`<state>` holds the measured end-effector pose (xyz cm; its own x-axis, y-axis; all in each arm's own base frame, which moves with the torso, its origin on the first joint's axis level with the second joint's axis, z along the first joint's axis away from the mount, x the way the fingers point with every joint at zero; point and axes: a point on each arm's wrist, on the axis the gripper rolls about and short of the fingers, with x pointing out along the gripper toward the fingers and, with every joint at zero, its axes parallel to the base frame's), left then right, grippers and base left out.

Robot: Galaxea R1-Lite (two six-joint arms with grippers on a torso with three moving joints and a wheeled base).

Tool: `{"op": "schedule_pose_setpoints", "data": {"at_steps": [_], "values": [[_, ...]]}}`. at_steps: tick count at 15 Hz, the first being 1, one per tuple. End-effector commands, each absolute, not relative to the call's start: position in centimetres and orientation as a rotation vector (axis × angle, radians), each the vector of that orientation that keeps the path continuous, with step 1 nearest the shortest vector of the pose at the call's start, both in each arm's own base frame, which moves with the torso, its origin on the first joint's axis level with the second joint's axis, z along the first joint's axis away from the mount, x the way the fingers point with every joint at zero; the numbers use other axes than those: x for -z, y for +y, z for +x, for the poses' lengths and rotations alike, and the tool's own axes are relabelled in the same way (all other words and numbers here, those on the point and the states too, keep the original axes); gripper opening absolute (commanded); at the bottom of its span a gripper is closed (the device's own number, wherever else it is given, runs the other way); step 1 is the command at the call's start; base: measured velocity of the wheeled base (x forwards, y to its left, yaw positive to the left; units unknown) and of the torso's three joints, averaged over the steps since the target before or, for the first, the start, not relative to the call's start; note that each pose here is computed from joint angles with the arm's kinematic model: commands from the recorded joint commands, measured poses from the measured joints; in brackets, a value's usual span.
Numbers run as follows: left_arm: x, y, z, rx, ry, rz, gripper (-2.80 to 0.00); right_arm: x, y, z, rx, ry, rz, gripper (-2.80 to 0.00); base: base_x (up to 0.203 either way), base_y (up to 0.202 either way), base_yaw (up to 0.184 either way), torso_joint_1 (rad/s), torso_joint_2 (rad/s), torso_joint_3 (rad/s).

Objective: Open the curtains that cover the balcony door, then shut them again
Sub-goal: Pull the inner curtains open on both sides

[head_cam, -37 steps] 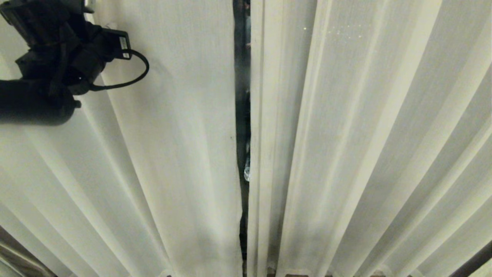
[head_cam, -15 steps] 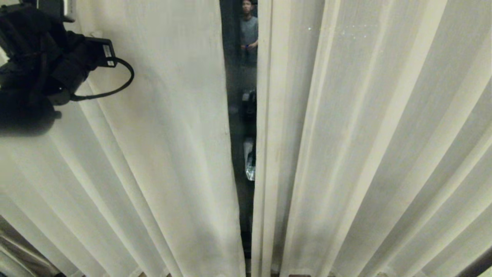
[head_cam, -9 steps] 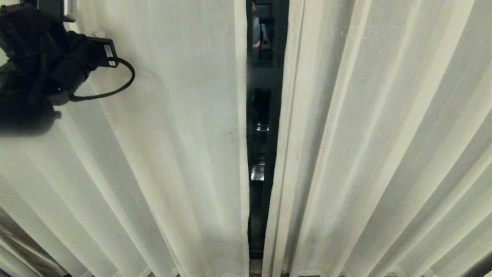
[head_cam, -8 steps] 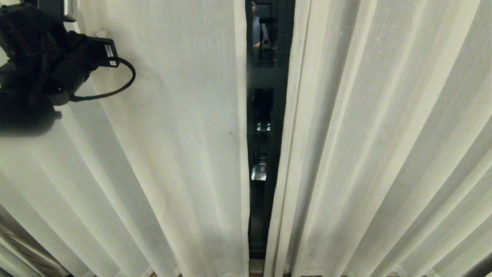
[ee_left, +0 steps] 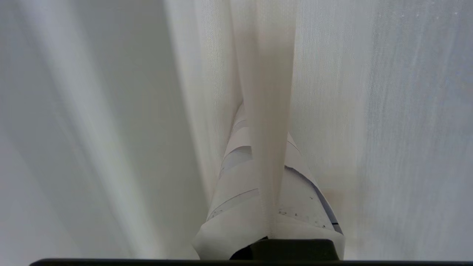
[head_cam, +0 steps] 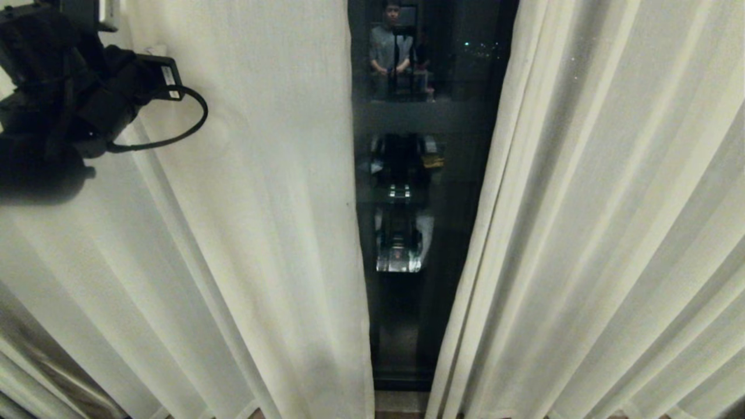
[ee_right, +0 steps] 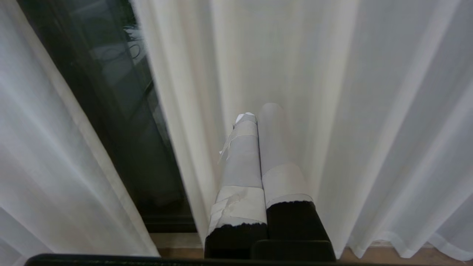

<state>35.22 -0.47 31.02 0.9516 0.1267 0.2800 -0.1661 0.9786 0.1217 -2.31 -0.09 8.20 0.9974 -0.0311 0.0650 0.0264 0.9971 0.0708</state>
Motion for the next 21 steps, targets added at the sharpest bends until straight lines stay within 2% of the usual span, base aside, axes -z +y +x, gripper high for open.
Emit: {"op": "schedule_pose_setpoints", "data": {"at_steps": [1,21], "values": [[-30.9,-0.4,35.4,-0.152,-0.276,0.145,-2.8,-8.2,-0.1,-2.3,0.028,-0.065,0.07,-2.8,0.0,0.185,-0.004,0.002,0.0,0.002],[-32.3,-0.2,34.1,-0.151,-0.318,0.105,-2.8,-8.2,-0.1,-2.3,0.028,-0.065,0.07,-2.8,0.0,0.184,-0.002,0.003,0.0,0.002]]}}
